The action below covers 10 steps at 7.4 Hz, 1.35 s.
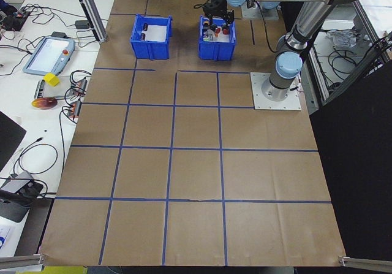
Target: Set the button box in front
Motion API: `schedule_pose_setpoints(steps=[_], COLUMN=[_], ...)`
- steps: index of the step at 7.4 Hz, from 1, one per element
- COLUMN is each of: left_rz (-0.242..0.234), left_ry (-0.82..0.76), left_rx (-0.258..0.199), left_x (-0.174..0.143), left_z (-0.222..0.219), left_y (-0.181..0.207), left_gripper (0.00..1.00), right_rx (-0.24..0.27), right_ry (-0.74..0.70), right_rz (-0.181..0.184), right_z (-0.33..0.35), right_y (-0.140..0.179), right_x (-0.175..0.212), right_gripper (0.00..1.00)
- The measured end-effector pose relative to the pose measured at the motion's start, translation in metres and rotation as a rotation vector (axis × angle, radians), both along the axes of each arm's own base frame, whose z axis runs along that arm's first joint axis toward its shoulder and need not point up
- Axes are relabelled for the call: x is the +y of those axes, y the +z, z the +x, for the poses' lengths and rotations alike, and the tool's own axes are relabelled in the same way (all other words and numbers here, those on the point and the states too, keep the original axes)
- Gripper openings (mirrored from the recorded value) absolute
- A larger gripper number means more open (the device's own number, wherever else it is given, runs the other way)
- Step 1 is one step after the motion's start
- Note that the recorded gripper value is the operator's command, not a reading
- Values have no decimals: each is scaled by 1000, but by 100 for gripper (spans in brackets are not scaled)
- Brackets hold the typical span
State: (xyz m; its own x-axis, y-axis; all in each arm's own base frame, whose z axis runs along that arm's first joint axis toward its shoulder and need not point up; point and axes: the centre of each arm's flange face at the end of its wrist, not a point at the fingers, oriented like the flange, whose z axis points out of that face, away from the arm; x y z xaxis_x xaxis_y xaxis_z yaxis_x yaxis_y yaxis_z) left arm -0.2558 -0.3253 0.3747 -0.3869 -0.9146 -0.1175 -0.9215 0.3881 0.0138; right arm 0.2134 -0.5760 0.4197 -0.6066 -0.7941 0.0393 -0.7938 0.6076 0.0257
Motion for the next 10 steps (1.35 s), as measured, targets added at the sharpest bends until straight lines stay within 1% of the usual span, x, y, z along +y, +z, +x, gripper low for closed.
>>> schedule_pose_setpoints(steps=[1,2,3,4,5,6,7,9,10], left_rz=[3,10,17,14,-12,-47,-60,-28,-11], left_ry=[64,108,143,168,194,208,217,224,228], left_rx=[-18,-32,-44,-50,-40,-19,-2,18,22], left_x=[18,32,42,51,58,61,61,62,63], left_z=[-19,-31,-37,-41,-47,-51,-55,-63,-67], left_y=[-16,-30,-42,-52,-61,-70,-78,-98,-105], left_gripper=[99,99,98,99,99,99,99,98,93], right_rx=[-2,-1,1,1,-4,-7,-6,3,6], right_ry=[154,294,415,511,575,618,647,684,687], right_rz=[-33,-54,-60,-55,-48,-43,-33,7,27], right_z=[28,55,79,105,132,160,184,215,218], right_y=[-10,-19,-30,-42,-53,-66,-82,-116,-129], right_x=[-3,-3,-4,-5,-8,-13,-17,-12,-8], right_gripper=[100,100,100,100,100,100,100,100,100])
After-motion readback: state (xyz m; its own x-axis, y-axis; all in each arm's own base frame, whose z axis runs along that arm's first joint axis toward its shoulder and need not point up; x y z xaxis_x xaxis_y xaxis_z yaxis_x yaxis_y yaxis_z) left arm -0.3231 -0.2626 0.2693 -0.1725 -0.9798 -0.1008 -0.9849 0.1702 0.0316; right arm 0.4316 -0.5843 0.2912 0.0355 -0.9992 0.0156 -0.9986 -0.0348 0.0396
